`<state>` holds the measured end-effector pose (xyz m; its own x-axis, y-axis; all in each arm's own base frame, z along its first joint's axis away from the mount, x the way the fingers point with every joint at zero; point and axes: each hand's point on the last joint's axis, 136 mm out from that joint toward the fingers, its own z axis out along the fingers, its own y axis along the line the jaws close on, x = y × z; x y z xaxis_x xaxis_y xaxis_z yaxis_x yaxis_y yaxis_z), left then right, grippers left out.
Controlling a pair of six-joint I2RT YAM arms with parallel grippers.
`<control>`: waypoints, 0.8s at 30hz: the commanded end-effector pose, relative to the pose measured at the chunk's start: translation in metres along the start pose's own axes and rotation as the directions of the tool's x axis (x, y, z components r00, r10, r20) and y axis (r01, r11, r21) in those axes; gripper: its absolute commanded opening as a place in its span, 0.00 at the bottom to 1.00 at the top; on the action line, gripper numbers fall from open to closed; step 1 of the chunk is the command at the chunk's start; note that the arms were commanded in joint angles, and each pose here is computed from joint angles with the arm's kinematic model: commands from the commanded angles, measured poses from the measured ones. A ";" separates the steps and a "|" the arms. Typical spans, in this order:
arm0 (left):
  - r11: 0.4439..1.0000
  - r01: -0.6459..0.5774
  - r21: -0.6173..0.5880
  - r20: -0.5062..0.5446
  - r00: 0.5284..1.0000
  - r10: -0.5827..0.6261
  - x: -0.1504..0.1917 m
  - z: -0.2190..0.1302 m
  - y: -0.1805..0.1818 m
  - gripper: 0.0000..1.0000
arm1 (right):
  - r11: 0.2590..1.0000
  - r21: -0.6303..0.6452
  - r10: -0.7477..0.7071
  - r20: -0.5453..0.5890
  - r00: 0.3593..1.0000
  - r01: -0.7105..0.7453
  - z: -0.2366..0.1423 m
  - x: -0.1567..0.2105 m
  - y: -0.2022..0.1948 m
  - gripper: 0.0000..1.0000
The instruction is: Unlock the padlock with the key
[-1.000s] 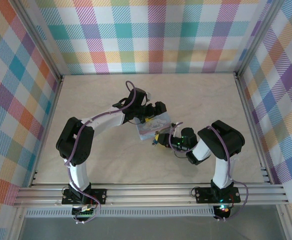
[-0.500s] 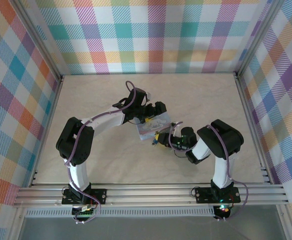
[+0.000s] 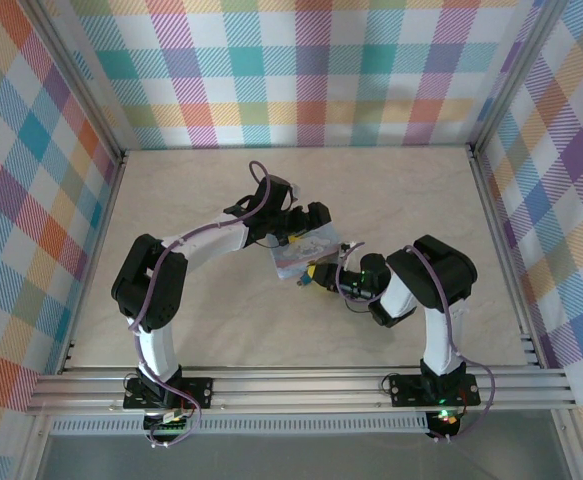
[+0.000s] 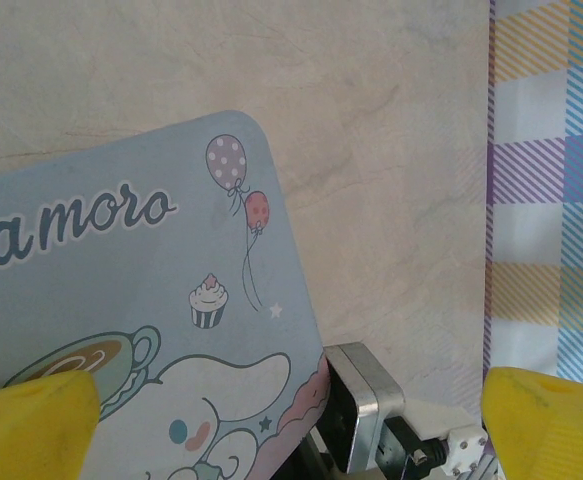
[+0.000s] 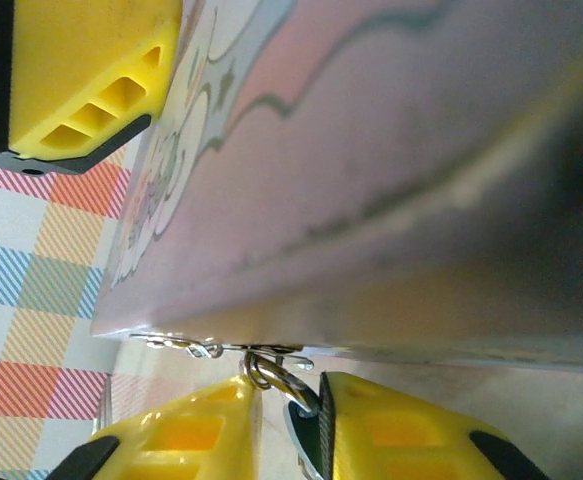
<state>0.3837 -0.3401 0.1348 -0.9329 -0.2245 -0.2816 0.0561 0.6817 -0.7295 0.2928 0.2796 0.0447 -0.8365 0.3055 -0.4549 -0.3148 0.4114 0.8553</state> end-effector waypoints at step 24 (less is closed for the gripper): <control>0.997 0.046 -0.067 -0.068 0.996 -0.051 0.020 0.006 0.024 0.98 | 0.998 0.056 -0.002 0.055 0.998 -0.001 -0.014 -0.003 -0.002 0.02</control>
<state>0.3842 -0.3400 0.1349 -0.9320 -0.2259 -0.2834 0.0563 0.6822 -0.7290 0.2891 0.2693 0.0434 -0.8263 0.3320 -0.4550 -0.2833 0.4533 0.8451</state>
